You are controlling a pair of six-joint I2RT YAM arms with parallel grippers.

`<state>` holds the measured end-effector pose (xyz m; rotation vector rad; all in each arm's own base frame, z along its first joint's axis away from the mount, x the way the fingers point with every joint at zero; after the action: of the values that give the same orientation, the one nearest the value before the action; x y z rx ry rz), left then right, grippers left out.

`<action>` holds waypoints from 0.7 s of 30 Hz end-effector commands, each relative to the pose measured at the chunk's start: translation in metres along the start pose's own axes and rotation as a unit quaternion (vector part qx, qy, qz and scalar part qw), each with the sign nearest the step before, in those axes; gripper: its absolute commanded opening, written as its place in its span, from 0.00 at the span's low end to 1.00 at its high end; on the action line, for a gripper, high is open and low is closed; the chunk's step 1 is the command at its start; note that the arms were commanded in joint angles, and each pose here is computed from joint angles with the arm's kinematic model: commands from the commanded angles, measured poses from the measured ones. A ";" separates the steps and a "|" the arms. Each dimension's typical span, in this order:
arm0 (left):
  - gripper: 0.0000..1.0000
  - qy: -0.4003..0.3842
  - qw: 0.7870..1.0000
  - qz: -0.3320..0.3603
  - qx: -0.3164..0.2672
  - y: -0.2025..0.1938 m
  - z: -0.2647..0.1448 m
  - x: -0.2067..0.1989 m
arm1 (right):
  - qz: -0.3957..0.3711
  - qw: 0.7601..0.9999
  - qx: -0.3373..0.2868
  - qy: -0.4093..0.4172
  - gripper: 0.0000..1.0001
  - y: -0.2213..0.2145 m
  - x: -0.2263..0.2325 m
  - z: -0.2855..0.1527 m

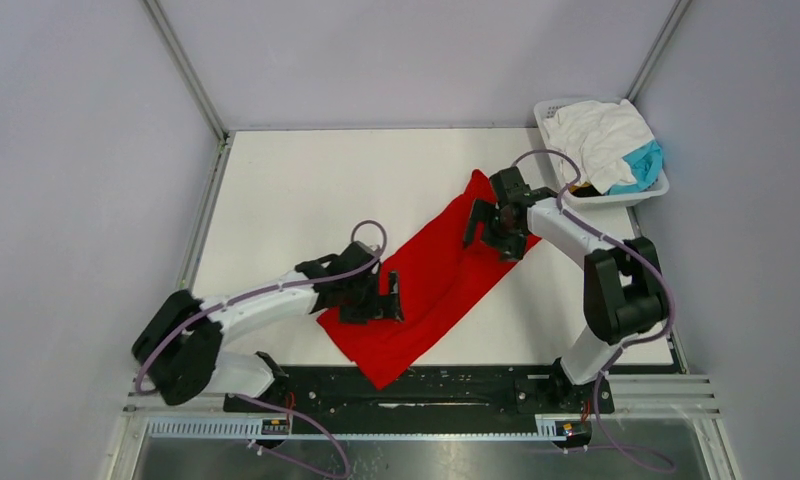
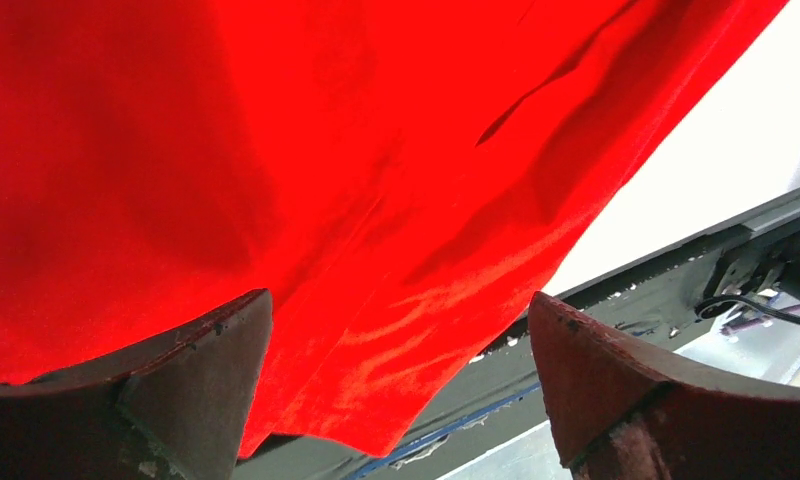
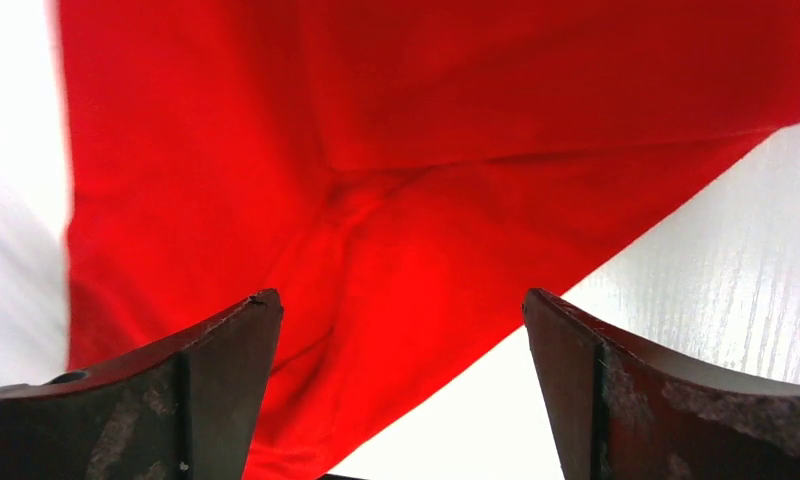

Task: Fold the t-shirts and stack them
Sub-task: Rotate the tshirt 90 degrees

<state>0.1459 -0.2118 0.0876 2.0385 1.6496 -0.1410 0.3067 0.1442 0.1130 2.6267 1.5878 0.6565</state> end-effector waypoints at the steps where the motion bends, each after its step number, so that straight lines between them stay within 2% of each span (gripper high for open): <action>1: 0.99 -0.022 0.999 0.039 0.020 0.008 0.022 -0.017 | 0.004 1.000 -0.003 -0.026 0.99 0.006 -0.004 0.024; 5: 0.99 -0.034 0.998 0.028 0.044 0.001 0.042 -0.020 | -0.001 0.998 0.015 -0.056 1.00 0.021 0.002 0.047; 9: 0.99 -0.048 0.997 0.014 0.056 -0.003 0.054 -0.027 | -0.013 0.998 0.023 -0.056 0.99 0.046 0.027 0.066; 15: 0.99 -0.060 0.996 -0.025 0.059 0.012 0.072 -0.047 | -0.033 0.998 0.028 -0.040 1.00 0.093 0.077 0.095; 17: 0.99 -0.052 0.996 -0.049 0.050 0.026 0.080 -0.061 | -0.041 0.999 0.025 -0.013 1.00 0.118 0.110 0.100; 21: 0.99 -0.062 0.996 -0.060 0.035 0.039 0.083 -0.085 | -0.025 0.999 0.022 0.039 1.00 0.132 0.139 0.117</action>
<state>0.1764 -0.3142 0.0741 1.9598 1.6270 -0.4163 0.5147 0.2134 0.0845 2.5483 1.6532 0.7420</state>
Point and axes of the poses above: each gripper's point midway between its finger pads, its own z axis out along the fingers, its own x axis along the line the jaws close on, y = z × x, the point moved 4 cm from there along -z, back along the fingers, and after that the axes turned 12 degrees about z, right-handed, at the moved point
